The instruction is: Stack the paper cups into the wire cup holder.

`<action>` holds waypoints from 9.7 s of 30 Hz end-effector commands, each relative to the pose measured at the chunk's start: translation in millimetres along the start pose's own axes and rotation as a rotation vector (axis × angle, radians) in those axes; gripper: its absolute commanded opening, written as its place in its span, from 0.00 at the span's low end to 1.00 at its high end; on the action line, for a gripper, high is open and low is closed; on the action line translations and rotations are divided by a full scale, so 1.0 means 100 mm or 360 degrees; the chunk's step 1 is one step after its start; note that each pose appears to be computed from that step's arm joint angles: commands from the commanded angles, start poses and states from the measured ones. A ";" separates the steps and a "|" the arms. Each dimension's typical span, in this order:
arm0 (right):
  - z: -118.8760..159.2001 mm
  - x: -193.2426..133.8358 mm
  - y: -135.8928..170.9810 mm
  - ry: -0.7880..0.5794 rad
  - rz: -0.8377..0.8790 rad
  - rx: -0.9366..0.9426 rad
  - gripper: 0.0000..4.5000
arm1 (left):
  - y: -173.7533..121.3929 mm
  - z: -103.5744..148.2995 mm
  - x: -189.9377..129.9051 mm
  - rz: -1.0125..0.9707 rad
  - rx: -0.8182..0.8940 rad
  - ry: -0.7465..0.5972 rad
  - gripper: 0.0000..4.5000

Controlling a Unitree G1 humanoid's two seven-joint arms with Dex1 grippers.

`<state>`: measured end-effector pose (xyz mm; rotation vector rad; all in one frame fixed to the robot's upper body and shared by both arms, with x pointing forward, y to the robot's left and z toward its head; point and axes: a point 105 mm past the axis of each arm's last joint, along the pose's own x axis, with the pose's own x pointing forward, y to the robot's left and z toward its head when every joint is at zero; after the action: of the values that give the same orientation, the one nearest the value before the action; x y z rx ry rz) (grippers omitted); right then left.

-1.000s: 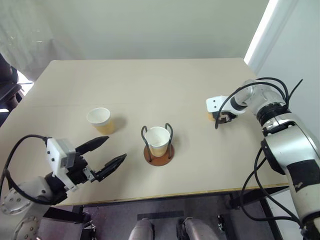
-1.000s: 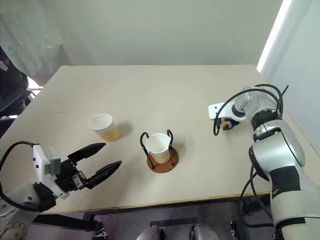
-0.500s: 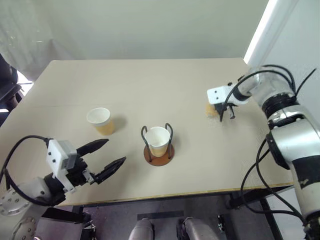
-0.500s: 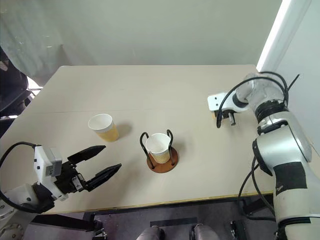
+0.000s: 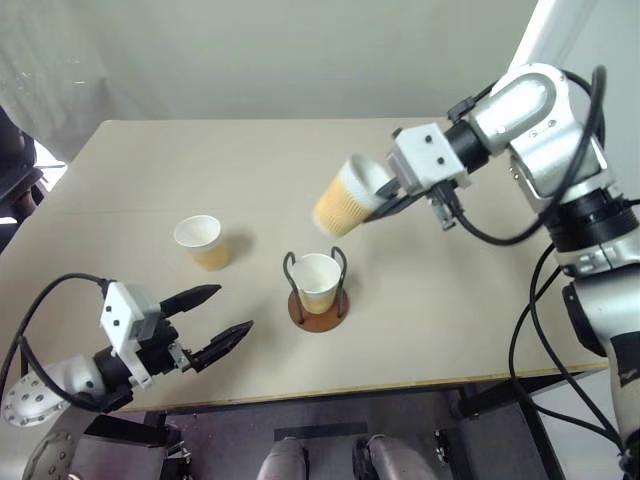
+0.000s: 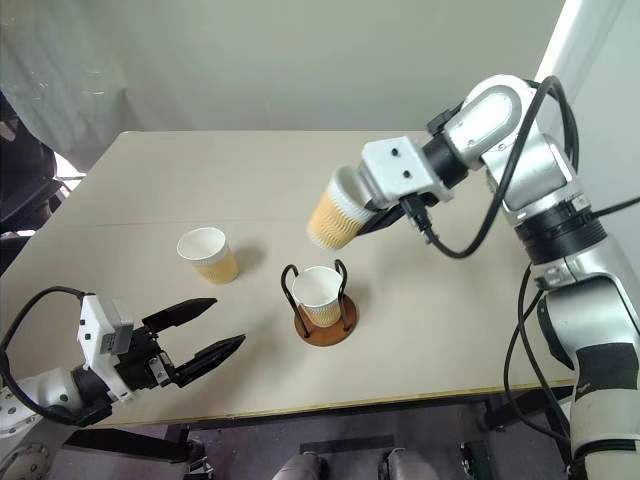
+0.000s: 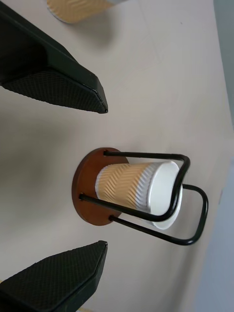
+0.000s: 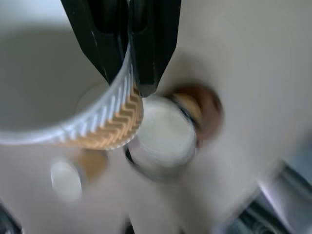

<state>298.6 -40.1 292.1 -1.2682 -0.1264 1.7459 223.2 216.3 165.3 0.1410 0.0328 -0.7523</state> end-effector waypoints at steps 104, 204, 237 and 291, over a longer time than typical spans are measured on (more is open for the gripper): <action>0.13 -0.26 -0.16 -0.0109 -0.0201 -0.0078 0.99 | 0.86 0.90 -0.19 -0.0228 0.0492 0.0454 1.00; -0.21 -0.26 0.13 -0.0220 -0.0644 0.0652 1.00 | 1.36 0.27 0.76 -0.0776 0.0960 0.1081 0.01; -0.28 -0.63 0.50 0.0059 -0.0985 0.0701 1.00 | -0.01 1.35 1.42 -0.1714 0.1214 0.0686 0.01; -0.17 -0.55 0.48 0.0028 -0.1035 0.0715 1.00 | -0.13 0.94 1.45 -0.1923 0.1162 0.0809 0.01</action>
<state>289.2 -112.4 281.6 -0.7624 -0.0524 1.1391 319.9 94.5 240.7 1.0508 0.3604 -1.8731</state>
